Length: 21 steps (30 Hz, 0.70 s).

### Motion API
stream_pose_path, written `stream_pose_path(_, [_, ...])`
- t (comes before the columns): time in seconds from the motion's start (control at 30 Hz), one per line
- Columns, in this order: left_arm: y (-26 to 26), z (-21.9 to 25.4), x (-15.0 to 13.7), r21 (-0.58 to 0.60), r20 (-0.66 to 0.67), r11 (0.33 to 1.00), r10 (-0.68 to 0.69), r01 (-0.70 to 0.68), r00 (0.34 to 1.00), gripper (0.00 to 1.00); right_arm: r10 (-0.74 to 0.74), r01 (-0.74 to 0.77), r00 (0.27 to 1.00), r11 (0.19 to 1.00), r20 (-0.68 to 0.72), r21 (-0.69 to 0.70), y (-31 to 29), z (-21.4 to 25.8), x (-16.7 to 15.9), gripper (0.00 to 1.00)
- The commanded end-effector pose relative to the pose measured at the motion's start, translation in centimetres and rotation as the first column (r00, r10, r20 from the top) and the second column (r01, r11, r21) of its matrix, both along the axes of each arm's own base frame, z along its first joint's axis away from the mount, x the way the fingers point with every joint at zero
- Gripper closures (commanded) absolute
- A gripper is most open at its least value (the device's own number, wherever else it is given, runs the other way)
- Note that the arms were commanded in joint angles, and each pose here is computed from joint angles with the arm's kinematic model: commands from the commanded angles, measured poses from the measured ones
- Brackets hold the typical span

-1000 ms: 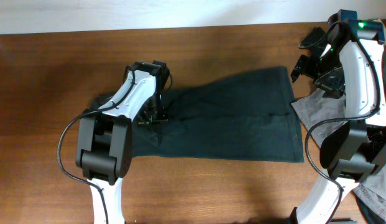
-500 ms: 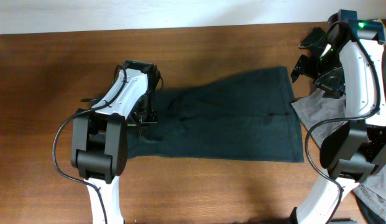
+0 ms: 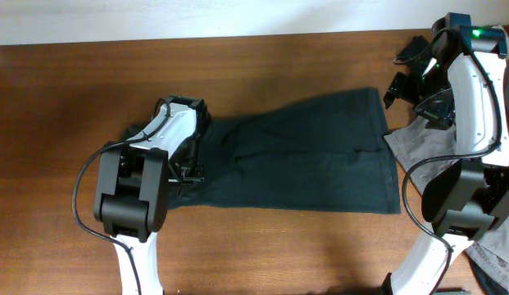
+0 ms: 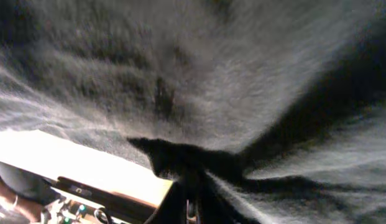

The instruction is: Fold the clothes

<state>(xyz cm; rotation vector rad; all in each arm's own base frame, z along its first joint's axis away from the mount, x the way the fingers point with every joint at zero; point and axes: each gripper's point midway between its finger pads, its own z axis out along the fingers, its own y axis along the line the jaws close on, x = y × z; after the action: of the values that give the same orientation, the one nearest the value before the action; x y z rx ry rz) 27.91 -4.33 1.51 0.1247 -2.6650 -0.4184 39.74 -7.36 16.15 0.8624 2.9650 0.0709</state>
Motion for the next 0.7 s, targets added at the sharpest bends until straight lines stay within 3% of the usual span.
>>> stream_pose_path(0.0, [0.3, 0.8, 0.1, 0.015, 0.026, 1.000, 0.004, -0.005, 1.000, 0.87, -0.001, 0.001, 1.000, 1.000, -0.012, -0.018, -0.1, -0.2, -0.2, 0.01])
stream_pose_path(0.23, [-0.5, 1.6, 0.9, -0.027, 0.056, 0.999, 0.025, -0.023, 0.998, 0.83, -0.001, 0.001, 1.000, 1.000, -0.013, -0.017, -0.1, -0.2, -0.2, 0.01])
stream_pose_path(0.57, [-3.3, 9.5, 8.4, -0.171, 0.377, 0.985, 0.069, -0.004, 0.923, 0.81, 0.001, -0.001, 1.000, 1.000, -0.009, 0.021, 0.5, -0.1, -0.2, 0.01])
stream_pose_path(0.67, [-3.8, 11.6, 10.4, -0.192, 0.458, 0.981, 0.078, 0.013, 0.885, 0.62, 0.004, -0.004, 1.000, 0.999, -0.008, 0.049, 1.0, -0.1, -0.2, 0.01])
